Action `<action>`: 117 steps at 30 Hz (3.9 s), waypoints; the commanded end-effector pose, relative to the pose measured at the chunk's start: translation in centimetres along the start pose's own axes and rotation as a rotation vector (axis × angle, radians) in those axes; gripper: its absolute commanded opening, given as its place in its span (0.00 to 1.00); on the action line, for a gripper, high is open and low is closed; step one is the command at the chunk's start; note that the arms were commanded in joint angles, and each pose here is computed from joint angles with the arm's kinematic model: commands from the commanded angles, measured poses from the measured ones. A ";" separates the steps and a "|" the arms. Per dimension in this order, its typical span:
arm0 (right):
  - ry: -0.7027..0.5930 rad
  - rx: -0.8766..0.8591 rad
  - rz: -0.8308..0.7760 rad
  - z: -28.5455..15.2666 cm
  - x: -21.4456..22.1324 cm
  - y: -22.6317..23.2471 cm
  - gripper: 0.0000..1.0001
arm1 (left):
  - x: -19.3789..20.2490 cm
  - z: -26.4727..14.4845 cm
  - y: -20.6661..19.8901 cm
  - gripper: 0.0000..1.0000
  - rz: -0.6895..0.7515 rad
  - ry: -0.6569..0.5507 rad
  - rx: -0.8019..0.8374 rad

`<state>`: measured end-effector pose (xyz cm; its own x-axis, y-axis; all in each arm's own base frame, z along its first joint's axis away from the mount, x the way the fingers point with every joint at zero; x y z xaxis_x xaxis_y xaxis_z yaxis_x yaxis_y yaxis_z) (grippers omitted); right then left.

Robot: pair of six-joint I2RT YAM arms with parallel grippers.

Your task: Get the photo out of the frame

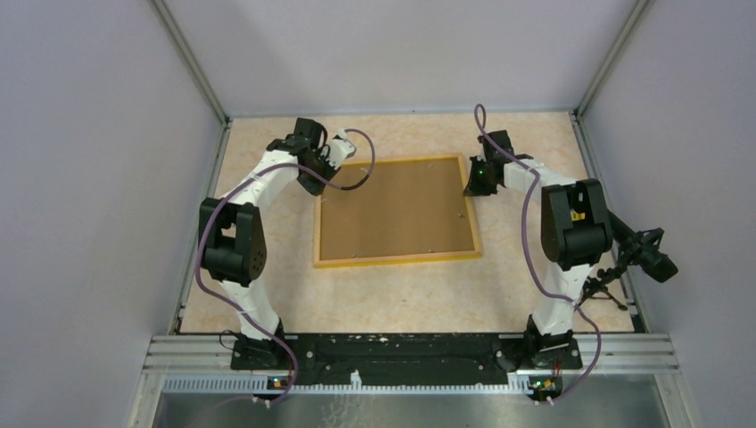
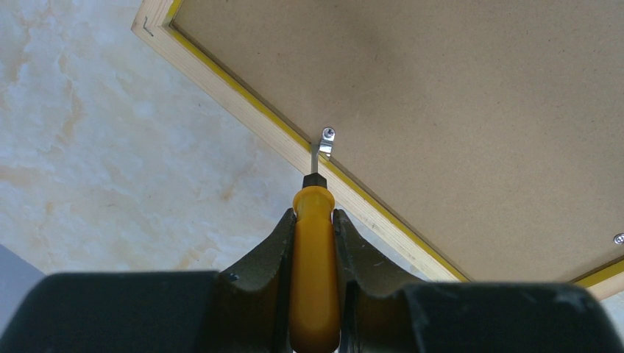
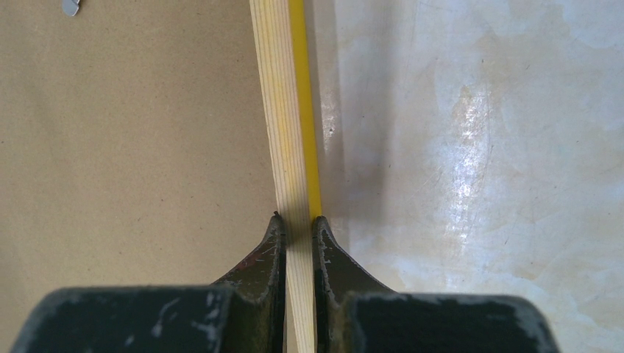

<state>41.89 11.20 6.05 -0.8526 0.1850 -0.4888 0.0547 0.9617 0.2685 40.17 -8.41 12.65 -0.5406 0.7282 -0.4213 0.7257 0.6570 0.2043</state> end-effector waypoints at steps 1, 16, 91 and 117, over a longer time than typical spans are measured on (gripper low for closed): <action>0.027 -0.027 0.038 -0.3 0.5 0.8 0.00 | 0.7 -0.7 -1.8 0.00 0.022 0.018 0.062; 0.046 -0.037 0.053 0.2 0.9 0.9 0.00 | 0.3 -0.9 -3.9 0.00 0.013 -0.001 0.107; 0.037 -0.472 -0.734 -2.1 -7.8 11.5 0.99 | -1.0 -9.4 -4.4 0.00 -0.257 -0.373 0.333; 0.017 -0.404 -0.942 9.5 -6.1 15.0 0.96 | 0.8 -10.3 -4.4 0.00 -0.261 -0.353 0.267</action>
<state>51.94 26.77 6.08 -0.4910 -0.5946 -0.6367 -0.8129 0.5755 0.0894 32.26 -8.74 19.49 -0.5999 0.4155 -0.6838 0.6890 0.7027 -0.1775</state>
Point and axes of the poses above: each gripper's point midway between its finger pads, its own z axis out along the fingers, its own y axis along the line the jaws close on, x = y × z, the point moved 3 cm from there along -z, back along the fingers, and after that the axes turned 3 degrees about z, right-handed, at the moved point
